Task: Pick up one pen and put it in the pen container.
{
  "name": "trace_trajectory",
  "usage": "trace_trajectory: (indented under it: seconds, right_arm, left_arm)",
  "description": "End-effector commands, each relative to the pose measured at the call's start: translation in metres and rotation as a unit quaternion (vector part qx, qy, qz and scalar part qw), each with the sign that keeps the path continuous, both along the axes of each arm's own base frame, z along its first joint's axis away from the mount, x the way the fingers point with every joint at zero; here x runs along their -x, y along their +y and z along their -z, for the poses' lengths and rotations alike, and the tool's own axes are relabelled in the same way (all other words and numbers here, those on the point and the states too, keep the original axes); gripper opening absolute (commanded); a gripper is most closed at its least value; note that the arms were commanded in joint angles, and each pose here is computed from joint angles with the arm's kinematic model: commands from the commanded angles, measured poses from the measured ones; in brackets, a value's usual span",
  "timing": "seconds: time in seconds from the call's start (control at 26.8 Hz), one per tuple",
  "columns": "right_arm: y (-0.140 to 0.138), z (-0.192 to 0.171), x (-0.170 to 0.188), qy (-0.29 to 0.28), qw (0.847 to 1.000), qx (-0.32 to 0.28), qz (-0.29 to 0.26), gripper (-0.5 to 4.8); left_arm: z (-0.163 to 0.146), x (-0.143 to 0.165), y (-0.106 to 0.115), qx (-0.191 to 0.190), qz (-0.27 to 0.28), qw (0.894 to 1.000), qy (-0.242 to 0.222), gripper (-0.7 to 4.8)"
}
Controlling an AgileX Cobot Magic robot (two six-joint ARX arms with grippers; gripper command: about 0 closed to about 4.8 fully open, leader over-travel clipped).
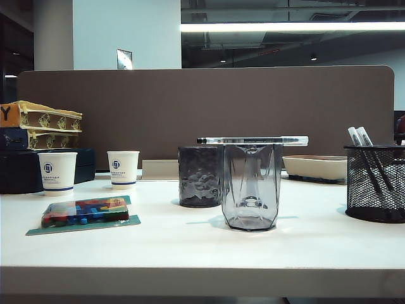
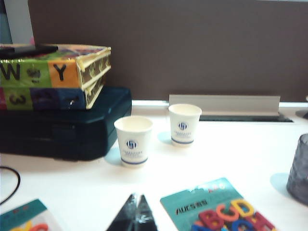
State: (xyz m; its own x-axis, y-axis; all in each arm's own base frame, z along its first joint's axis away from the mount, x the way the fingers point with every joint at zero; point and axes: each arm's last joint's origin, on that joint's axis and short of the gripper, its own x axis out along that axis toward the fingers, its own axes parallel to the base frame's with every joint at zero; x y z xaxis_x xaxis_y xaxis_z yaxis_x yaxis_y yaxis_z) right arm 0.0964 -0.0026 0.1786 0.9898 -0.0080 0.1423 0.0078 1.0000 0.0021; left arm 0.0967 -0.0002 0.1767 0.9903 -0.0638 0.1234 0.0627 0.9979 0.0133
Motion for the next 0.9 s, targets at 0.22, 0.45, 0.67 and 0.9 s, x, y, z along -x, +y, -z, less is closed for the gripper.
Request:
trace_trajectory:
  seconds: [0.22,0.45,0.67,0.9]
  right_arm:
    - [0.0,-0.001,0.0,-0.01,1.0,0.0,0.0,-0.06]
    - [0.0,-0.001,0.0,-0.013,1.0,0.0,0.001,-0.07]
    - [0.0,-0.005,0.001,-0.033,0.999,-0.016,0.001,-0.07]
    - [0.0,-0.013,0.003,-0.077,0.996,-0.049,-0.007,-0.07]
  left_arm:
    - [0.002,0.0,0.0,0.002,0.001,1.0,0.017,-0.05]
    - [0.002,0.0,0.0,0.002,0.002,1.0,0.017,-0.05]
    - [0.002,0.0,0.0,0.002,0.002,1.0,0.016,-0.05]
    - [-0.001,0.0,0.0,0.033,0.008,0.999,0.003,-0.05]
